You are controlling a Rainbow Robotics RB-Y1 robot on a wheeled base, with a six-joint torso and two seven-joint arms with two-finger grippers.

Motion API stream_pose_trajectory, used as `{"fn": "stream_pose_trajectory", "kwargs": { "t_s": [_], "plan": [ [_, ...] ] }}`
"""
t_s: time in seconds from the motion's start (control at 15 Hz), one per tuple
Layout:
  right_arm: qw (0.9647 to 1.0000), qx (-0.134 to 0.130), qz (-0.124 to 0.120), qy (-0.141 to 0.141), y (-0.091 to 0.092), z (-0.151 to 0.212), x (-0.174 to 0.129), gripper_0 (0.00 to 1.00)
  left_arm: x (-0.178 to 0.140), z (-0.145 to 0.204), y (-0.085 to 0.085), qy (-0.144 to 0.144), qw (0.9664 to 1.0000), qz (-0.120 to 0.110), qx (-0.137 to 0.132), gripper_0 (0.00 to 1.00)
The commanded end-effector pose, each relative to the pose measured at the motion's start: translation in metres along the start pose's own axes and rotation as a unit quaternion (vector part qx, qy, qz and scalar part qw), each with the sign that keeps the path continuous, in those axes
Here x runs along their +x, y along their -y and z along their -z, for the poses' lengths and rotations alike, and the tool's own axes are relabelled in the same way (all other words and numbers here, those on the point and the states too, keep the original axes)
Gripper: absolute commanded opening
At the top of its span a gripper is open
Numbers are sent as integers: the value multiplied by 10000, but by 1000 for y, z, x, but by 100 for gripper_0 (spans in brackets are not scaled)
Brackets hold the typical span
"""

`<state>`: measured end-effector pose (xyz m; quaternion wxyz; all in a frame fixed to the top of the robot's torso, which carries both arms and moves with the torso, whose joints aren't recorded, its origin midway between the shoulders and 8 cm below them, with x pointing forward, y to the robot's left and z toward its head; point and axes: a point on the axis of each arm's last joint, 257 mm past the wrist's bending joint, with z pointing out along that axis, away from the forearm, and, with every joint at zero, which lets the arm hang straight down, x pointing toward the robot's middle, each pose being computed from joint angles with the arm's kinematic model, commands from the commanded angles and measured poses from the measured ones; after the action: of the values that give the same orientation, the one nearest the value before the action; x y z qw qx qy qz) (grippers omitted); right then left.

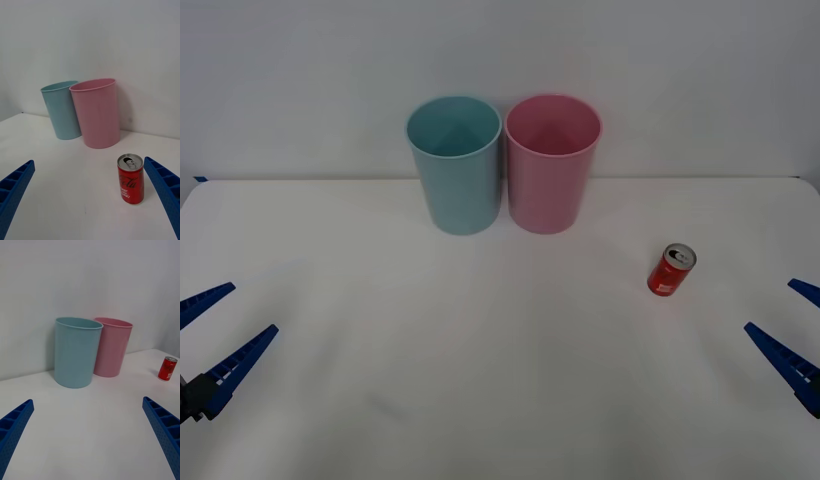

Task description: Grasp the object on the table and drop it into the matching bin: aluminum can to the light blue bin, PET bottle to the pink bin.

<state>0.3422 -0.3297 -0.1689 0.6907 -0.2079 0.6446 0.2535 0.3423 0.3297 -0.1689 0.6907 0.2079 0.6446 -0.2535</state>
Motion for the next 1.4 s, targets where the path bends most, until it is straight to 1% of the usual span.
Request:
{"fn": "stream_pose_trajectory", "kwargs": {
  "t_s": [0.07, 0.13, 0.33, 0.53, 0.73, 0.8, 0.87, 1.0, 1.07, 1.2, 1.33, 1.4],
  "plan": [
    [9999, 26, -46, -89, 1, 4, 5, 100, 0, 0, 0, 0, 10000, 0, 0, 100],
    [9999, 12, -55, -113, 1, 3, 6, 100, 0, 0, 0, 0, 10000, 0, 0, 100],
    [9998, 93, -119, -150, 3, 2, 13, 100, 0, 0, 0, 0, 10000, 0, 0, 100],
    [9990, 212, -327, -236, 9, 1, 35, 100, 0, 0, 0, 0, 10000, 0, 0, 100],
    [9982, 344, -391, -312, 15, -1, 52, 100, 0, 0, 0, 0, 10000, 0, 0, 100],
    [9983, 435, -163, -349, 19, -2, 56, 100, 0, 0, 0, 0, 10000, 0, 0, 100],
    [9978, 525, -11, -392, 22, -3, 60, 100, 0, 0, 0, 0, 10000, 0, 0, 100],
    [9957, 785, 176, -457, 31, -6, 70, 100, 0, 0, 0, 0, 10000, 0, 0, 100],
    [9948, 878, 197, -485, 34, -7, 75, 100, 0, 0, 0, 0, 10000, 0, 0, 100],
    [9930, 1039, 93, -547, 39, -10, 86, 100, 0, 0, 0, 0, 10000, 0, 0, 100],
    [9924, 1115, 5, -526, 41, -16, 94, 100, 0, 0, 0, 0, 10000, 0, 0, 100],
    [9922, 1127, -87, -518, 43, -23, 101, 100, 0, 0, 0, 0, 10000, 0, 0, 100]
  ]
}}
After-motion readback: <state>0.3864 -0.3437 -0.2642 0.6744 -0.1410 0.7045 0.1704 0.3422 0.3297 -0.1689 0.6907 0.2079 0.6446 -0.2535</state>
